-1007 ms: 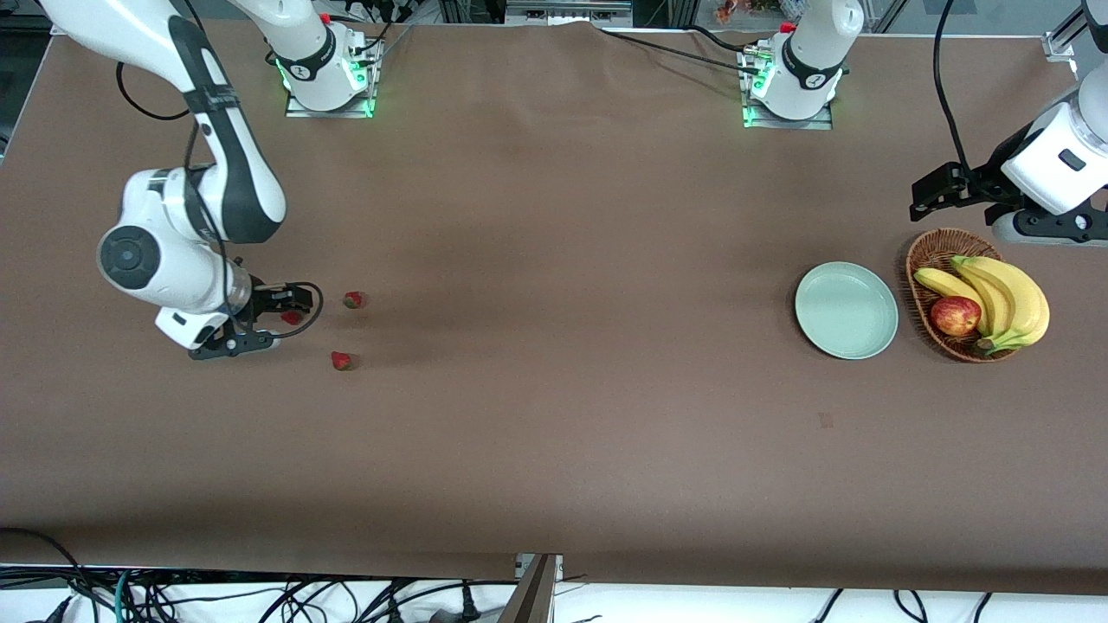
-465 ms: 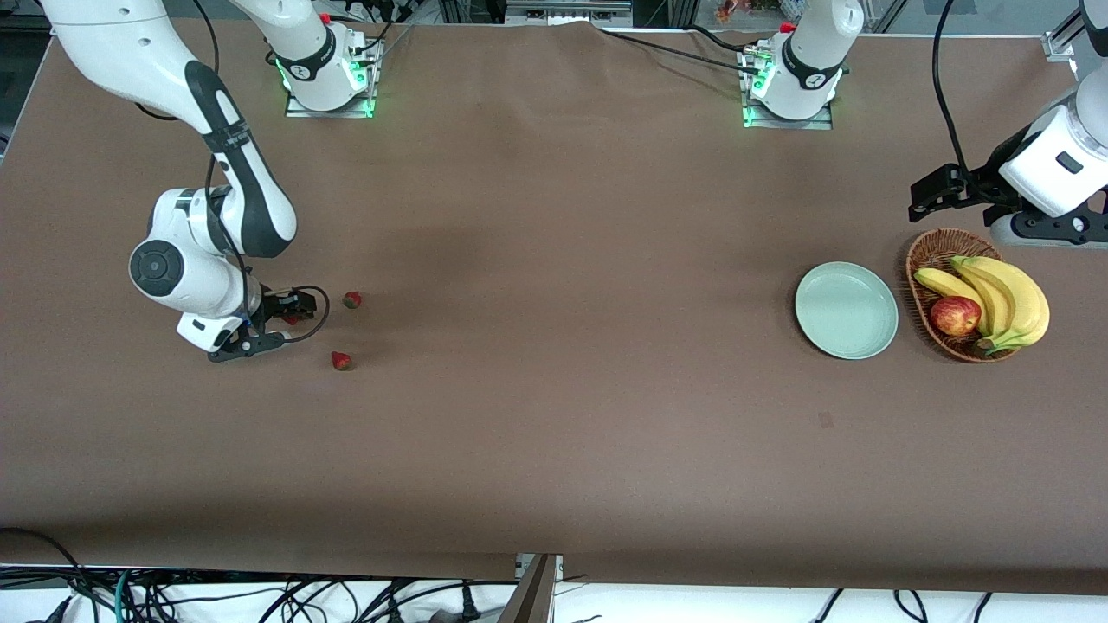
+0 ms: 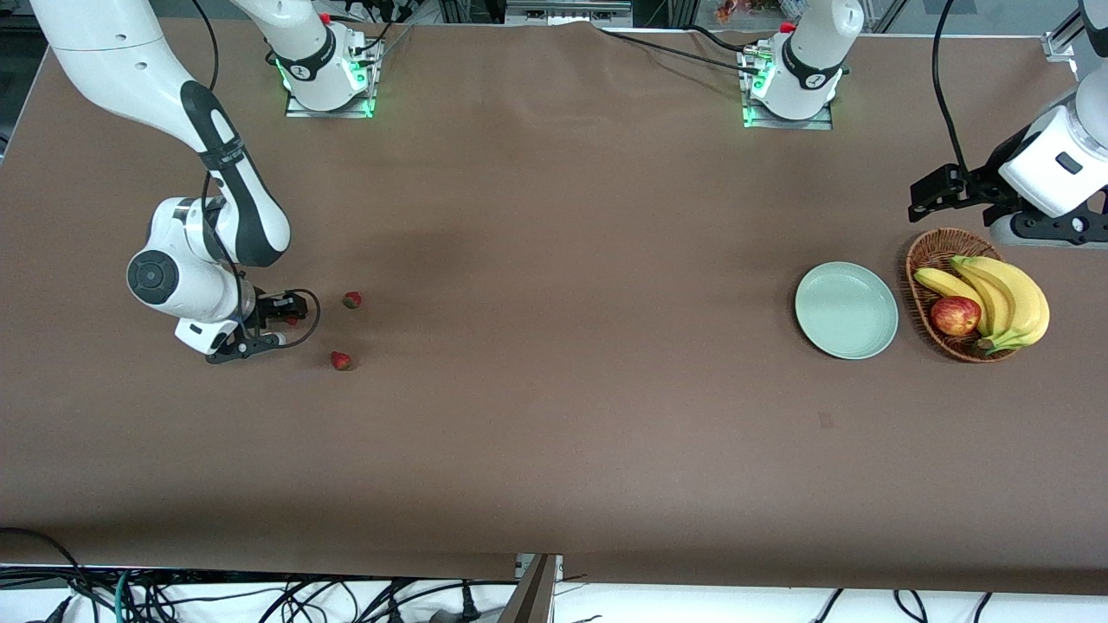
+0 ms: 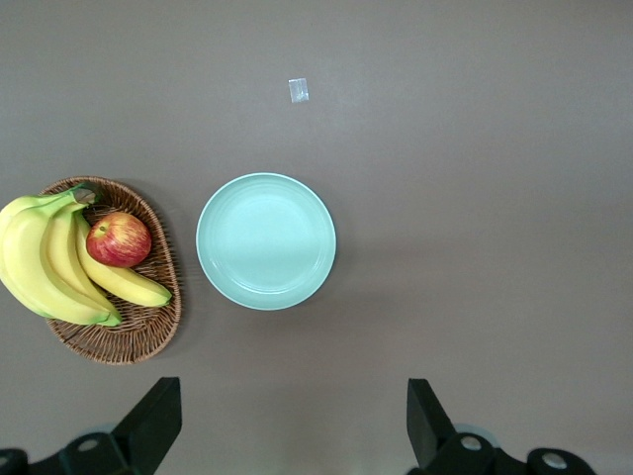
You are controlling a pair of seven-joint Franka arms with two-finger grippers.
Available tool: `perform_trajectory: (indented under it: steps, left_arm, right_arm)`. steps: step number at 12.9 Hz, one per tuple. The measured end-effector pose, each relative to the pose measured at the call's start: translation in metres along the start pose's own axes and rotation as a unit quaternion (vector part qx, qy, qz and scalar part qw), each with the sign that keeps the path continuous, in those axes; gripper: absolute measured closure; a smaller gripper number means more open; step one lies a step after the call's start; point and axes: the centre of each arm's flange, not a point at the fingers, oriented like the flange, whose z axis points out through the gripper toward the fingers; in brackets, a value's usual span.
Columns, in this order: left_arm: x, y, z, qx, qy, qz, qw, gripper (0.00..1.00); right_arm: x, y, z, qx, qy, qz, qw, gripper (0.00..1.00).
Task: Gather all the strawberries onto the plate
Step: 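Close the right gripper on the first strawberry and lift it, then carry the strawberry to mid-table with the right gripper and release it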
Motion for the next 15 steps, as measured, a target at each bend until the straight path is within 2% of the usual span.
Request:
perform_trajectory:
  steps: [2,3,4,5,6,10,15]
  left_arm:
    - [0.0,0.0,0.0,0.0,0.0,0.0,1.0,0.0]
    - [0.0,0.0,0.0,0.0,0.0,0.0,1.0,0.0]
    - [0.0,0.001,0.0,0.0,0.0,0.001,1.0,0.0]
    - [0.0,0.001,0.0,0.0,0.0,0.001,1.0,0.0]
    - [0.0,0.001,0.0,0.0,0.0,0.001,1.0,0.0]
    - [0.0,0.001,0.0,0.0,0.0,0.001,1.0,0.0]
    - [0.0,0.001,0.001,0.0,-0.001,0.001,1.0,0.0]
  right_arm:
    - [0.0,0.0,0.0,0.0,0.0,0.001,1.0,0.38]
    - [0.0,0.0,0.0,0.0,-0.001,0.0,1.0,0.39]
    - [0.0,-0.001,0.0,0.001,-0.002,0.0,1.0,0.47]
    - [0.0,-0.001,0.0,0.001,-0.003,0.001,1.0,0.61]
    - [0.0,-0.002,-0.001,0.002,-0.004,0.004,1.0,0.69]
    - [0.006,-0.022,-0.021,0.01,-0.014,0.021,1.0,0.69]
    - [0.035,-0.101,-0.103,0.028,-0.038,0.079,0.996,0.69]
